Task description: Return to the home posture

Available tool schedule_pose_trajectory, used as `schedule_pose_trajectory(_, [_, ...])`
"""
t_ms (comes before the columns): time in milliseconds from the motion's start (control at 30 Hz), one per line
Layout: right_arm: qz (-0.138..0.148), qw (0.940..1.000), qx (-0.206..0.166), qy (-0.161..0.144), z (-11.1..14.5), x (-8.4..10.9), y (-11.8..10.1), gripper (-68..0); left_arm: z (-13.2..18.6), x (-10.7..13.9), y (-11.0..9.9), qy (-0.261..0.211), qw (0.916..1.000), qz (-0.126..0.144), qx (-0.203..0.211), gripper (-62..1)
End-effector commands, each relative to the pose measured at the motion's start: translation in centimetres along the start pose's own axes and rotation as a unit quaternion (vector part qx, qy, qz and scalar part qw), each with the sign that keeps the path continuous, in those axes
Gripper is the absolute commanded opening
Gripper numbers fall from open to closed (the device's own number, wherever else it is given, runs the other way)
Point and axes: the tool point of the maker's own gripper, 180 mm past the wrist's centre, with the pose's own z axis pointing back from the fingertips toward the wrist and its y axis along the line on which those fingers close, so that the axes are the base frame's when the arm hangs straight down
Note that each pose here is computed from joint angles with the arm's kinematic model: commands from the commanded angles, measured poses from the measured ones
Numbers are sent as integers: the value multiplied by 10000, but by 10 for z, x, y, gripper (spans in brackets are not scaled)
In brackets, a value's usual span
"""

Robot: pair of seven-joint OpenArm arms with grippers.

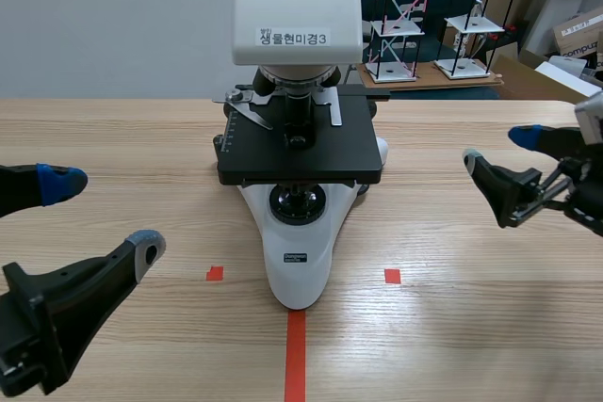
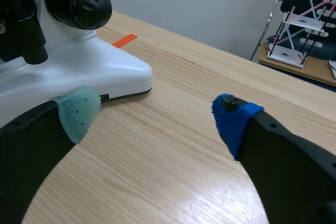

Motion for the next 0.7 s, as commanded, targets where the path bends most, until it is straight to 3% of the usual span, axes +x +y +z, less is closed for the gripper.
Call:
schedule_pose_trajectory(0, [119, 9995, -74, -277, 7, 19, -8, -161, 1, 3, 0, -72, 10000, 61, 27, -28])
schedule_pose_trajectory(200, [117, 9998, 67, -175, 41, 17, 22, -79, 1, 3, 0, -72, 10000, 61, 27, -28])
schedule_pose_trajectory(367, [111, 9992, 325, 216, 60, 17, 54, -49, 1, 3, 0, -72, 10000, 61, 27, -28])
schedule_pose_trajectory(667, [-45, 9978, 622, 241, 86, 45, 103, -49, 1, 3, 0, -72, 10000, 61, 27, -28])
